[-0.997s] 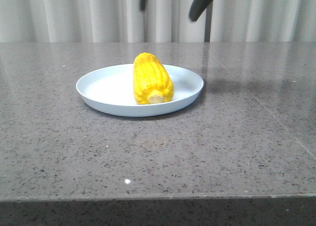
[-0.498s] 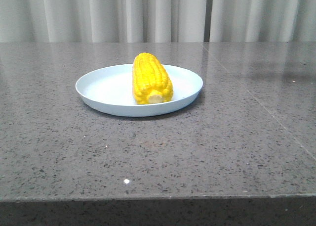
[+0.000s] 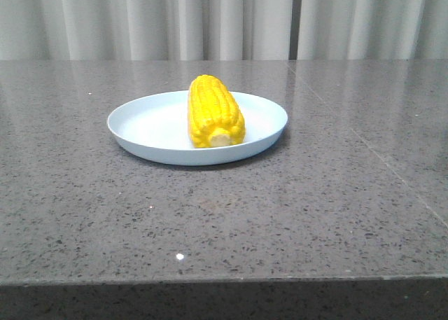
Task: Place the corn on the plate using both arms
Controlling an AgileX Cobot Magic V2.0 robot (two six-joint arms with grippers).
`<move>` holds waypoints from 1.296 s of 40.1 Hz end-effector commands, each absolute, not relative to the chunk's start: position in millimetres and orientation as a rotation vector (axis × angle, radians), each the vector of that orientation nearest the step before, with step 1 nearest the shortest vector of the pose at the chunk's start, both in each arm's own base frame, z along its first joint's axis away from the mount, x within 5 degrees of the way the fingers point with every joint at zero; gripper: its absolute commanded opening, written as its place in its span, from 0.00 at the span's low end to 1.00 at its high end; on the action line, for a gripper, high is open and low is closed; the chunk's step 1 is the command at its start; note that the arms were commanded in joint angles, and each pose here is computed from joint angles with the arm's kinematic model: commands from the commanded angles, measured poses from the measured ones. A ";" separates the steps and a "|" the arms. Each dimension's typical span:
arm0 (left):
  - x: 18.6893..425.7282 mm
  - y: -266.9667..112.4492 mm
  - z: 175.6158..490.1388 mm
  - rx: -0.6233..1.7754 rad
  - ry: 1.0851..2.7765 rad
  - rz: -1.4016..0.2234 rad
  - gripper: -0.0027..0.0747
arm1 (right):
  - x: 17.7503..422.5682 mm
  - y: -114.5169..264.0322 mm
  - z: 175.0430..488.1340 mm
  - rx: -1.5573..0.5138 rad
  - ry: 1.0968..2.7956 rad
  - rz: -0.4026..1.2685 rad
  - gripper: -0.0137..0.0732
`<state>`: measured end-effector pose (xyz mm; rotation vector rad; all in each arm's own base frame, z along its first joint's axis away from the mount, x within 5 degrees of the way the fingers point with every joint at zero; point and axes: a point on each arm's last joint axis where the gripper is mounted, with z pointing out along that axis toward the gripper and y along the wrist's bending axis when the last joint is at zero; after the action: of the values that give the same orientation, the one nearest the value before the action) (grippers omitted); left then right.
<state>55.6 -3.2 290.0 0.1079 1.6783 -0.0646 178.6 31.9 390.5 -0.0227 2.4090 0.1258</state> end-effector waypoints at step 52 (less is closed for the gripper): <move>55.4 -4.9 305.5 0.119 1.580 -0.084 0.01 | 31.8 3.4 299.2 -0.061 1.626 0.193 0.09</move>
<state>55.6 -3.2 290.0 0.1079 1.6783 -0.0646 31.6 4.0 284.4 -0.0471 1.7252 0.2092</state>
